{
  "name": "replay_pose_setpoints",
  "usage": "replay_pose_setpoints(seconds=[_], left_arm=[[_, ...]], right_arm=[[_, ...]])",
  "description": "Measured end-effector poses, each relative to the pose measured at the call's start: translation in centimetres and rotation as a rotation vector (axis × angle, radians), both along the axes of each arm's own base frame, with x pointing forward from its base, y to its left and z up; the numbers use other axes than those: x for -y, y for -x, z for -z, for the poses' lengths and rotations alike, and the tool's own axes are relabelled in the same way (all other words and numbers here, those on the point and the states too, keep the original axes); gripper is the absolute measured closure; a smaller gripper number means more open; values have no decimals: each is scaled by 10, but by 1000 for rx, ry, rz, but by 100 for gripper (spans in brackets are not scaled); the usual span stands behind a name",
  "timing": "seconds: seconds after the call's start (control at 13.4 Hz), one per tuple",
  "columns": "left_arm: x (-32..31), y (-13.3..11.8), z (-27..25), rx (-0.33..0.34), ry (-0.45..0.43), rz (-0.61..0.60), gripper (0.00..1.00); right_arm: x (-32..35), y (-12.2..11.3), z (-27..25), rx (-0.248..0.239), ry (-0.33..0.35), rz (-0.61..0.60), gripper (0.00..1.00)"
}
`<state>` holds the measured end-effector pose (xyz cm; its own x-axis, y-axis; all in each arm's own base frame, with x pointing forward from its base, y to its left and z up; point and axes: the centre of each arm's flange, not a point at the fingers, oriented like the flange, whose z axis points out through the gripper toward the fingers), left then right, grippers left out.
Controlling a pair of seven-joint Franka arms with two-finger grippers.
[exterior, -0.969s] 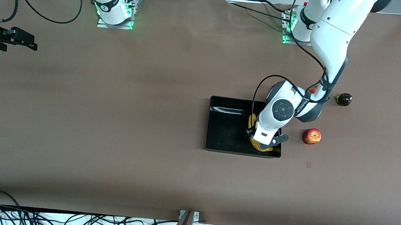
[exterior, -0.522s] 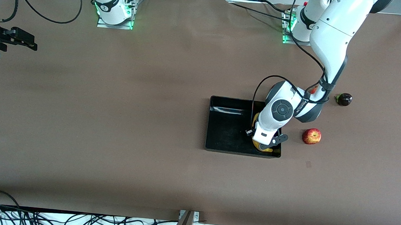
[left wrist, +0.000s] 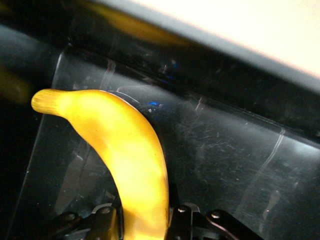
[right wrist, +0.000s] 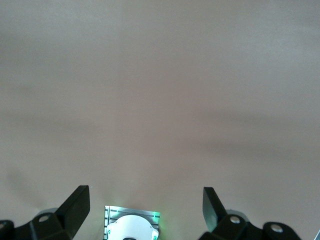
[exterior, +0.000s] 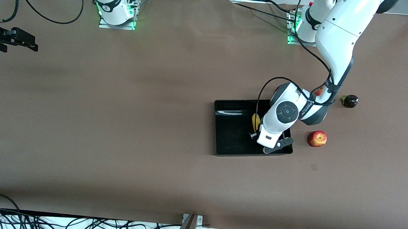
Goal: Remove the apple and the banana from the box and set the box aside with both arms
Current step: 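Lift the banana out of the tray with the left gripper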
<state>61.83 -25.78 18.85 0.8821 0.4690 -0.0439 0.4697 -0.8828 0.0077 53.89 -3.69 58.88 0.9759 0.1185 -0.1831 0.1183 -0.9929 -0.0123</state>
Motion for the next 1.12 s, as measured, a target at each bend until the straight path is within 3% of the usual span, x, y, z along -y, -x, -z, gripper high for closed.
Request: replay_pose_setpoints(seconds=[0.3, 0.67, 1.12], left_arm=[[0, -23, -62, -43, -34, -14, 66], [-11, -22, -137, -97, -54, 43, 66], [-170, -38, -143, -249, -25, 281, 66]], right_arm=[[0, 0, 0, 0, 0, 0, 0], [0, 0, 0, 0, 0, 0, 0], [0, 0, 0, 0, 0, 0, 0]])
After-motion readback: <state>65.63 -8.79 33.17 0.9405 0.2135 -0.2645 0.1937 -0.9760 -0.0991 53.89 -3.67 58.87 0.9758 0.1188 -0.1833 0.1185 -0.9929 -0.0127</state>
